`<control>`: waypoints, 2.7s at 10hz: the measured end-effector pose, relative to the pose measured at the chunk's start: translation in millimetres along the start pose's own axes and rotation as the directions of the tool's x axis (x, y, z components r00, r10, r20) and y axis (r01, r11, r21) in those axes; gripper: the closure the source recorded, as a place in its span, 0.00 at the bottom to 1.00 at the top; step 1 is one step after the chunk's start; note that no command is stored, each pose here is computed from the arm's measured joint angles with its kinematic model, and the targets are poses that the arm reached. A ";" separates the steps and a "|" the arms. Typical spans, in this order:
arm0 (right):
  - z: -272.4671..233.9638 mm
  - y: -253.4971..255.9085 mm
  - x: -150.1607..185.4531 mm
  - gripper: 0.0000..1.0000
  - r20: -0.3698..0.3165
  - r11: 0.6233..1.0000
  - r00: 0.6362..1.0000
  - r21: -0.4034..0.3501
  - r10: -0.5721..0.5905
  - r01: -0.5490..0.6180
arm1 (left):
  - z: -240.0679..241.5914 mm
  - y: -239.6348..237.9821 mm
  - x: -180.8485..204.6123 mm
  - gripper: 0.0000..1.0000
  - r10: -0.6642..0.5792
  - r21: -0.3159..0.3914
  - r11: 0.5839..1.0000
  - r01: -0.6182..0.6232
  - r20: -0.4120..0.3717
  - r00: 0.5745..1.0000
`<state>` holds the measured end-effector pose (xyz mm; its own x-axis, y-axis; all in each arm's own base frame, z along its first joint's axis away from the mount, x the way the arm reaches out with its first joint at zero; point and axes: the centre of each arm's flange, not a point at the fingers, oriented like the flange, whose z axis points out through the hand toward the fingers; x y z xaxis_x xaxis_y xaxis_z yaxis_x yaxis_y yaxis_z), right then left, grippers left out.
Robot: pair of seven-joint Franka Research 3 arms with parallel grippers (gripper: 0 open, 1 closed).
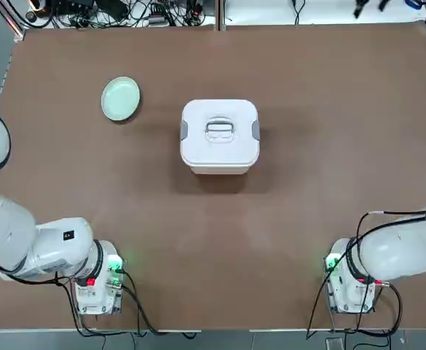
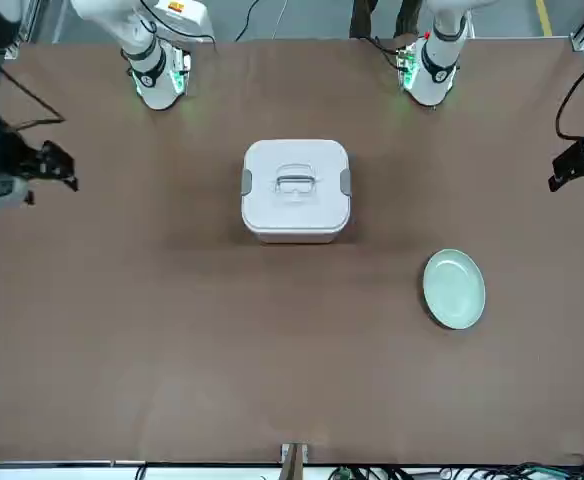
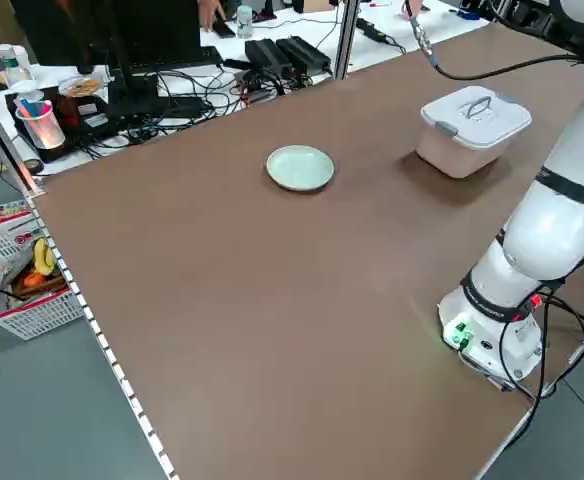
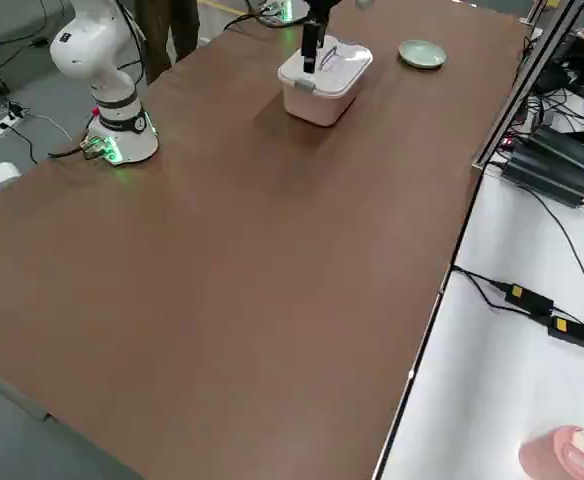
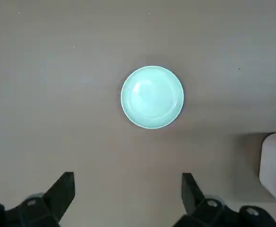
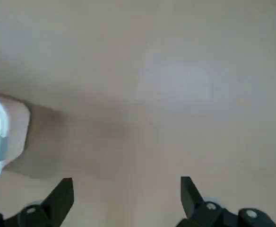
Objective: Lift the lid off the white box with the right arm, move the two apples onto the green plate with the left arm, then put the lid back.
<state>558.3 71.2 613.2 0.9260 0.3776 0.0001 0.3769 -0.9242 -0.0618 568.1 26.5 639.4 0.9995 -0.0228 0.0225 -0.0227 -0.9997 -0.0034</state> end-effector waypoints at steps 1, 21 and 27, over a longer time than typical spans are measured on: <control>7.5 -47.4 13.6 0.00 -0.003 0.987 0.988 0.032 -0.155 0.155 | -0.2 -2.2 -0.2 0.00 -0.004 0.000 1.000 0.004 0.000 1.000; 275.6 -447.9 47.0 0.00 0.107 0.504 0.508 -0.064 -0.855 0.861 | -1.7 -3.9 -0.7 0.00 -0.013 -0.035 0.999 0.013 -0.006 1.000; 282.0 -447.5 49.1 0.00 0.071 0.499 0.505 -0.089 -0.860 0.862 | -1.7 -5.5 -0.8 0.00 -0.016 -0.035 0.999 0.016 -0.006 1.000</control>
<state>428.6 519.4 359.4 0.1420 0.9897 -0.0175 0.9884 -0.1408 0.0576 567.4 32.0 641.1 0.9996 -0.0068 0.0283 -0.0077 -0.9995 0.0318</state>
